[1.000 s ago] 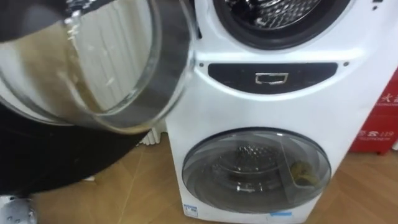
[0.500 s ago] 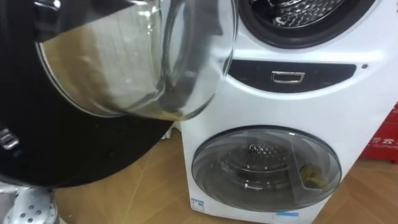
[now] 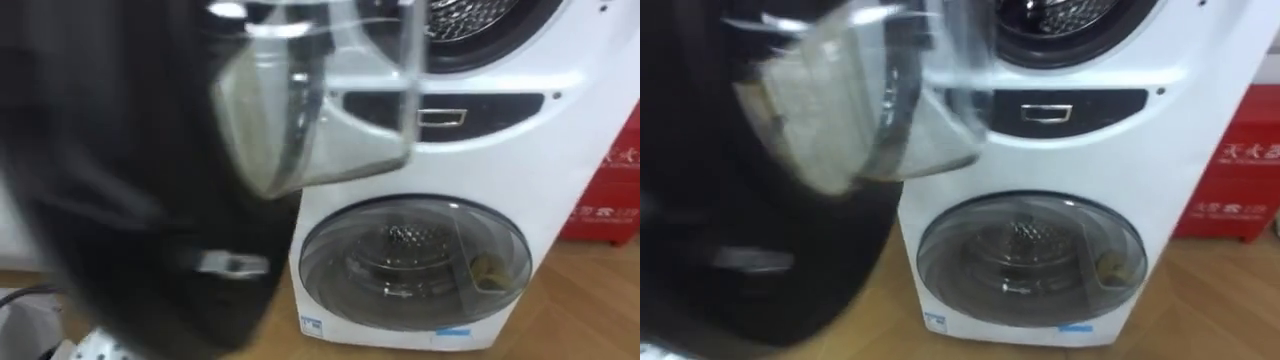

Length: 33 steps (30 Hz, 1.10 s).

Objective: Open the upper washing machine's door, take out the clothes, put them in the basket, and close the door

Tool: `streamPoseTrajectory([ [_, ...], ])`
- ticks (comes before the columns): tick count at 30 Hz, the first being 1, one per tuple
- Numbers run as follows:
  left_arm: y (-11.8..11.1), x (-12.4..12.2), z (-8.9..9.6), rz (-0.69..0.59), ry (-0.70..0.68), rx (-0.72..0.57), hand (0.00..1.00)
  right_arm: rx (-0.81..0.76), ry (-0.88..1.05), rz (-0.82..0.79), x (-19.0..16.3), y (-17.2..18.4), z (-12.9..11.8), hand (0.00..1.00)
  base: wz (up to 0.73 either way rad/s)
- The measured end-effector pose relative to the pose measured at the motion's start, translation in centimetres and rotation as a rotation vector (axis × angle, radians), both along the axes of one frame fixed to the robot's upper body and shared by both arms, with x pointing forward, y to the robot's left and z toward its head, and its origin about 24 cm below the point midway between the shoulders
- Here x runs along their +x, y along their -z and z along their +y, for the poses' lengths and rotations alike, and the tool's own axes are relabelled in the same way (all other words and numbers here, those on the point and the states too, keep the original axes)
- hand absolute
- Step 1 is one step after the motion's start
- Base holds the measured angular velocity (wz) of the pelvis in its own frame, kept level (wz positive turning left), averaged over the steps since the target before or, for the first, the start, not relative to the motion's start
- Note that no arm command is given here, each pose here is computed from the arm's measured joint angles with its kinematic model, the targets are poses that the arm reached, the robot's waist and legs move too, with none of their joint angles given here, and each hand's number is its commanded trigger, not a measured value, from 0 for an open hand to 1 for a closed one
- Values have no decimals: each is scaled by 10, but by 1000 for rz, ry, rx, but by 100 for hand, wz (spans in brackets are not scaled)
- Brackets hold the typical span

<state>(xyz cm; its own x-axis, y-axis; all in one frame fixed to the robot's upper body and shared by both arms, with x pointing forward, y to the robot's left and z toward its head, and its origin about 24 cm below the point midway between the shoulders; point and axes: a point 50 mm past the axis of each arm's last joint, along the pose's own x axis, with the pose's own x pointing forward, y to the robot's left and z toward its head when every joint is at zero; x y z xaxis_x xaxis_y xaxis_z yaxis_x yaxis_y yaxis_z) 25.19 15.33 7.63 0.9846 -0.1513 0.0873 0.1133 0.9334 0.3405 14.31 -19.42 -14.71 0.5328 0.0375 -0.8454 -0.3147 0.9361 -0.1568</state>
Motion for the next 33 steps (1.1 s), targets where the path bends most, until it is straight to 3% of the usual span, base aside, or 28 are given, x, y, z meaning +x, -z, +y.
streamPoseTrajectory([
  [4,12,-8,-41,75,219,-29,0,-1,-15,-1,4,0,5,0,-15],
  [18,26,-38,-110,194,656,-40,0,39,-26,4,9,0,18,0,-8],
  [28,61,-44,-111,359,715,-1,0,75,-49,28,7,1,26,0,-7],
  [33,92,-46,-99,482,641,27,0,76,-46,33,5,2,26,0,-15],
])
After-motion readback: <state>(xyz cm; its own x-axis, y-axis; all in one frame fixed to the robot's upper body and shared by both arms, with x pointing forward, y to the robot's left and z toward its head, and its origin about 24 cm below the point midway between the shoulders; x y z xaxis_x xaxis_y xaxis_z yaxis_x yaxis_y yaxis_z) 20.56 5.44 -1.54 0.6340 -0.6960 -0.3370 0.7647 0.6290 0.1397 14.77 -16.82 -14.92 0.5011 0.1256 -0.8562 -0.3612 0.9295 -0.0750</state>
